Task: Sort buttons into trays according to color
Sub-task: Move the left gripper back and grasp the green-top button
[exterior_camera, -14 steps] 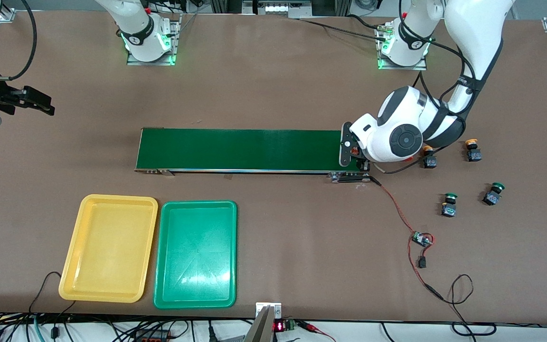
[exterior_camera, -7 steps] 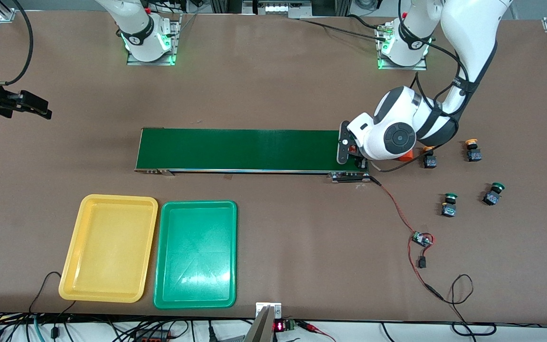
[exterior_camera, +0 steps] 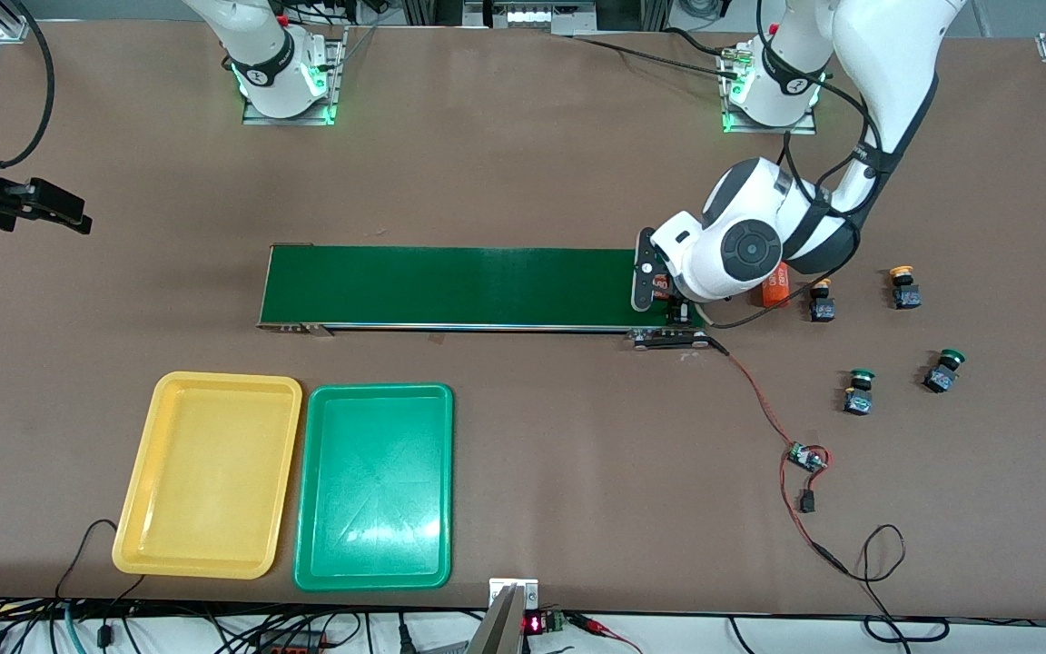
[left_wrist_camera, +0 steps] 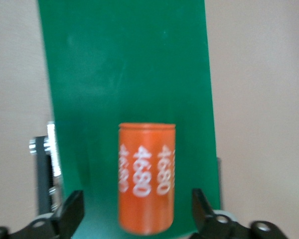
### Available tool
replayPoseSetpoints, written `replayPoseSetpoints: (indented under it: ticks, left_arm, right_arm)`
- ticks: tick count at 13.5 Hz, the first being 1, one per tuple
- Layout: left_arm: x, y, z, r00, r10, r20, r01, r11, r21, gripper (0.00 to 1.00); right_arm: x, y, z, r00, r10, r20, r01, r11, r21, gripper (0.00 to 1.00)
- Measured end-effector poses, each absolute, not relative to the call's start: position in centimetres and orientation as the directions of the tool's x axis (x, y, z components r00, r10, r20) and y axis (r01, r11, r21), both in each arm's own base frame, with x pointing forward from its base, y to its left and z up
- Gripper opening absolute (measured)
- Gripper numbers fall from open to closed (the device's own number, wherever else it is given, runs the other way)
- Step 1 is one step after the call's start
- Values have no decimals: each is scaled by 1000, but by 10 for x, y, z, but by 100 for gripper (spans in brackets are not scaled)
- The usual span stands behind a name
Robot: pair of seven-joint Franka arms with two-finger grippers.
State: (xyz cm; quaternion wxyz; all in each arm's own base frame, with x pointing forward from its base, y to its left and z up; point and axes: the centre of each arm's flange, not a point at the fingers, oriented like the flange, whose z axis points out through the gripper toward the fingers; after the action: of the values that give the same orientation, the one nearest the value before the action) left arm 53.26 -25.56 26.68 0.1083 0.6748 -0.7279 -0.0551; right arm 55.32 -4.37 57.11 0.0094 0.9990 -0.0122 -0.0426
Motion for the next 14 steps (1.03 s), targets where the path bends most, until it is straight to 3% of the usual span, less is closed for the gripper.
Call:
replayPoseSetpoints:
  ticks: [2,8,14]
  left_arm:
    - [548,-231,290,-50,-995,81,-982,64,179,100]
    - [596,-41,292,223,-975,18,-967,-219,129,100]
    - [596,-11,286,429,-902,-54,-894,-432,118,100]
  right_arm:
    - [553,-46,573,996,-30,-81,-29,-999,16,100]
    - [554,-46,578,997,-33,-69,-32,-999,13,100]
    - [555,-49,585,998,-38,-55,-37,-999,13,100]
